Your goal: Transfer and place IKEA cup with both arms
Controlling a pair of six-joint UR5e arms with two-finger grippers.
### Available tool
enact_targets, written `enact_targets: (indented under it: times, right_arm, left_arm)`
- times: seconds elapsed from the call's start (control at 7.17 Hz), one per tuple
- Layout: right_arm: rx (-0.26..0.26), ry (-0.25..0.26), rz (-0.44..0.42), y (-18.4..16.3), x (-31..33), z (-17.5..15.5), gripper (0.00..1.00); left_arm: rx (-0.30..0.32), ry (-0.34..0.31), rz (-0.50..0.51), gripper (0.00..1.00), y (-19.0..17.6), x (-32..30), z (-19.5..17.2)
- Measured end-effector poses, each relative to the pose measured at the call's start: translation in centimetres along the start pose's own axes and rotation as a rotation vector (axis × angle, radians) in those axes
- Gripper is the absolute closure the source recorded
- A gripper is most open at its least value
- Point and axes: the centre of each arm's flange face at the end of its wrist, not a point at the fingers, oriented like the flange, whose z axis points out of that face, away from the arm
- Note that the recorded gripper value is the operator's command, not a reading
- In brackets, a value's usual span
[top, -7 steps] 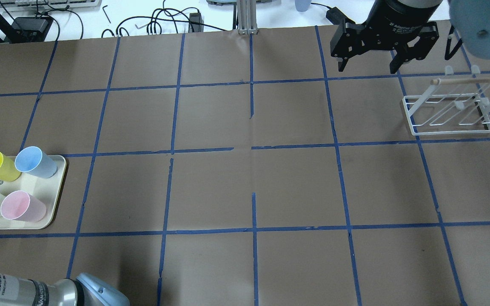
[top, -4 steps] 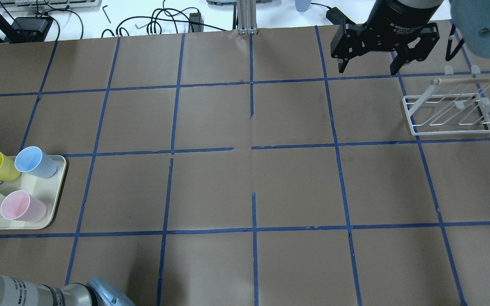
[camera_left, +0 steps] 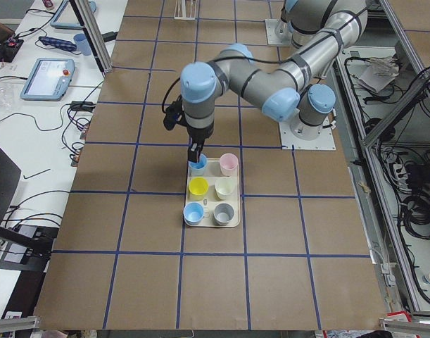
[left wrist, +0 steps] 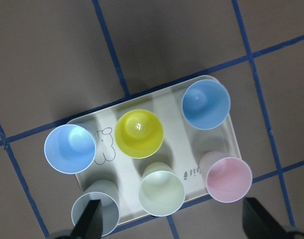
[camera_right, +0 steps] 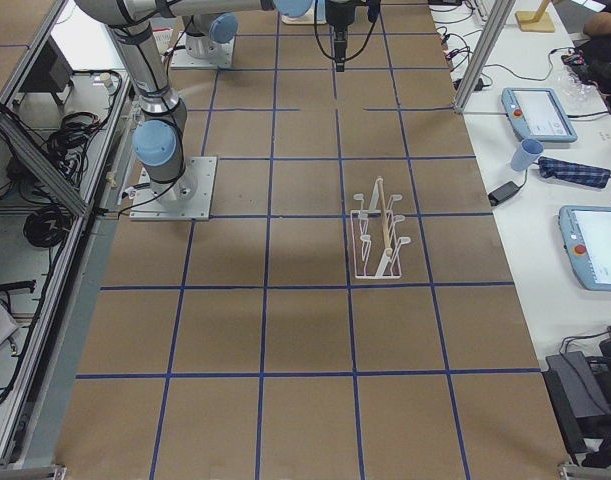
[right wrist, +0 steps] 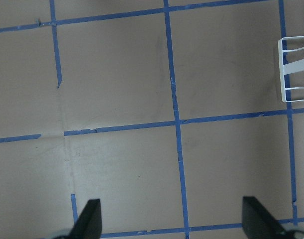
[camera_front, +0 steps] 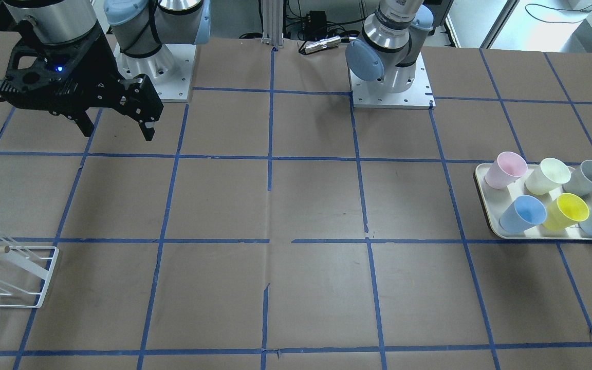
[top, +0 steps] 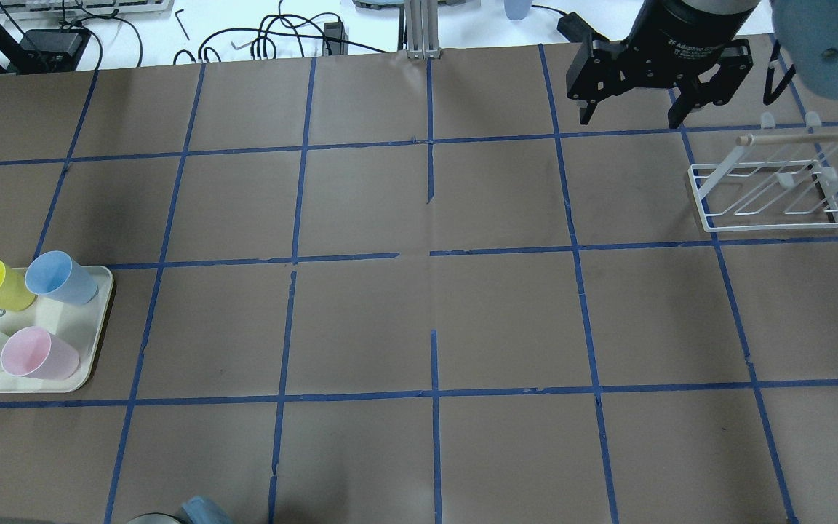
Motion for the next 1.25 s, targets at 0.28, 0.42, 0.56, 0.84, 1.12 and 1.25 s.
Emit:
enact_targets:
  times: [0.28, 0.42, 0.56, 0.84, 1.12, 1.25]
  right_arm:
    - [0.0, 0.0, 0.001, 0.0, 0.0, 0.0, 0.0]
    - [0.0, 0.0, 0.001, 0.0, 0.0, 0.0, 0.0]
    - [0.001, 0.001, 0.0, 0.0, 0.0, 0.0, 0.0]
    - [-0.001, 0.002, 0.001, 0.0, 0.0, 0.0, 0.0]
    - [-0.003, 0.002, 0.002, 0.0, 0.1, 0.0, 0.0]
    - [-0.003, 0.003, 0.002, 0.0, 0.1, 0.0, 0.0]
  left_arm:
    - [-0.001, -0.016, -0.133, 0.0, -3.3, 12.3, -3.4]
    - [-0.003, -0.013, -0.202, 0.0, -4.5, 18.2, -3.8]
    - [-0.012, -0.01, -0.26, 0.0, -5.6, 23.9, -3.4]
    - [-0.048, -0.005, -0.309, 0.0, -6.2, 32.9, -1.4]
    - [-0.044, -0.005, -0.305, 0.0, -6.0, 35.9, -0.5]
    - [-0.018, -0.005, -0.299, 0.0, -6.2, 36.1, -0.6]
